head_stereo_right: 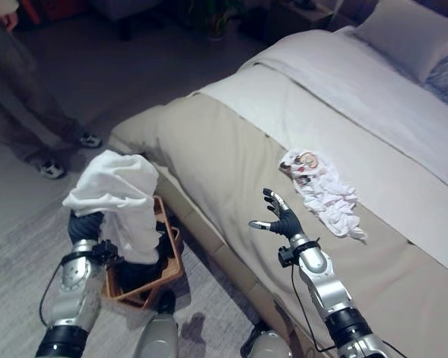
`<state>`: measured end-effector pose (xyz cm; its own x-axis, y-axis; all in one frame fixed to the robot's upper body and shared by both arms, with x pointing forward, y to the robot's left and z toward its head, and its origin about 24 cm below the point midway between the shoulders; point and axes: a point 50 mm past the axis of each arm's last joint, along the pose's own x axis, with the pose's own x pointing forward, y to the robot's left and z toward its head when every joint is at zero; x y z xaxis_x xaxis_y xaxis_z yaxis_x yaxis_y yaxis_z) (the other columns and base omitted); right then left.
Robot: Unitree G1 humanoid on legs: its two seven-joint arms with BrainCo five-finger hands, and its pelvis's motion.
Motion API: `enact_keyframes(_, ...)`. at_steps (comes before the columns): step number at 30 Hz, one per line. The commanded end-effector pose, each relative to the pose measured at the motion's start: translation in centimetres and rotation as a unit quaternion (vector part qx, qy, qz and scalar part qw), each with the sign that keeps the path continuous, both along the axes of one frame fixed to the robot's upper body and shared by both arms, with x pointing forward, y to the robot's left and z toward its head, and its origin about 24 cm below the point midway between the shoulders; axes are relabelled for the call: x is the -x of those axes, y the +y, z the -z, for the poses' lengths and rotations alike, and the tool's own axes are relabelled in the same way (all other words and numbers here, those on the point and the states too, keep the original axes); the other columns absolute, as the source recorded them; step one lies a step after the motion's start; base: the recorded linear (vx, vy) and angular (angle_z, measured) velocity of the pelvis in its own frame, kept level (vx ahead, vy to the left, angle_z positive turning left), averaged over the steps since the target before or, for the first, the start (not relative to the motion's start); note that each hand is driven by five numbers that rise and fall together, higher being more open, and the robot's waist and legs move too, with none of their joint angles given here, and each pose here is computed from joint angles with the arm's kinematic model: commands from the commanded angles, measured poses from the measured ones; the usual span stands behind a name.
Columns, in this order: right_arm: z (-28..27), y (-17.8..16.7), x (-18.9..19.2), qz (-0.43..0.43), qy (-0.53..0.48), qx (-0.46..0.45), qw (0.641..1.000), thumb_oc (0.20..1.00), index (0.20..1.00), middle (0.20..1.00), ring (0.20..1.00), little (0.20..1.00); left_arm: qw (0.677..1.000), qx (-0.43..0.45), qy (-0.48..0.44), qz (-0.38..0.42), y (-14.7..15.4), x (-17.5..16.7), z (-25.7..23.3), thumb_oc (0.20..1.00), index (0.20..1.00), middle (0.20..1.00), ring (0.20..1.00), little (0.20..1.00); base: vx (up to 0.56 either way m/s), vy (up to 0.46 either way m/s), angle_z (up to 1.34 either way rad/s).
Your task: Pick up clothes into the bucket
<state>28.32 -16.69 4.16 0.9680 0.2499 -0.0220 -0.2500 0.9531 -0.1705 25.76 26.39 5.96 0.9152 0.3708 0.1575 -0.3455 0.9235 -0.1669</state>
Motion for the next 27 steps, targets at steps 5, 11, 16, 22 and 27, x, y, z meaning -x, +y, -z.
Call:
enact_keyframes(5,-4.5,3.3,-1.6,-0.045,-0.1,-0.037,0.993,1.0,1.0,1.0,1.0,1.0,0.99,-0.06,-0.106,-0.068,1.5,-1.5,-5.2,0.2,0.2,0.2,0.2,0.2,-0.14,0.08,0.1)
enact_keyframes(11,-4.1,3.6,-1.7,-0.036,-0.105,-0.025,0.993,1.0,1.0,1.0,1.0,1.0,0.977,-0.101,-0.127,-0.138,2.3,-4.1,-8.3,0.2,0.2,0.2,0.2,0.2,-0.08,-0.034,0.08)
enact_keyframes(16,-2.8,2.8,-3.2,0.033,-0.082,-0.02,0.996,1.0,1.0,1.0,1.0,1.0,0.975,-0.103,-0.121,-0.155,2.2,-5.6,-9.0,0.2,0.2,0.2,0.2,0.2,-0.03,0.001,0.22)
enact_keyframes(22,-3.3,2.2,-3.5,0.062,-0.097,-0.037,0.993,1.0,1.0,1.0,1.0,1.0,0.968,-0.123,-0.127,-0.18,3.0,-6.1,-10.5,0.2,0.2,0.2,0.2,0.2,0.01,-0.01,0.15)
enact_keyframes(27,-4.1,1.6,-3.3,0.065,-0.115,-0.053,0.99,1.0,1.0,1.0,1.0,1.0,0.962,-0.138,-0.116,-0.203,4.7,-6.5,-11.5,0.2,0.2,0.2,0.2,0.2,0.03,0.002,0.11)
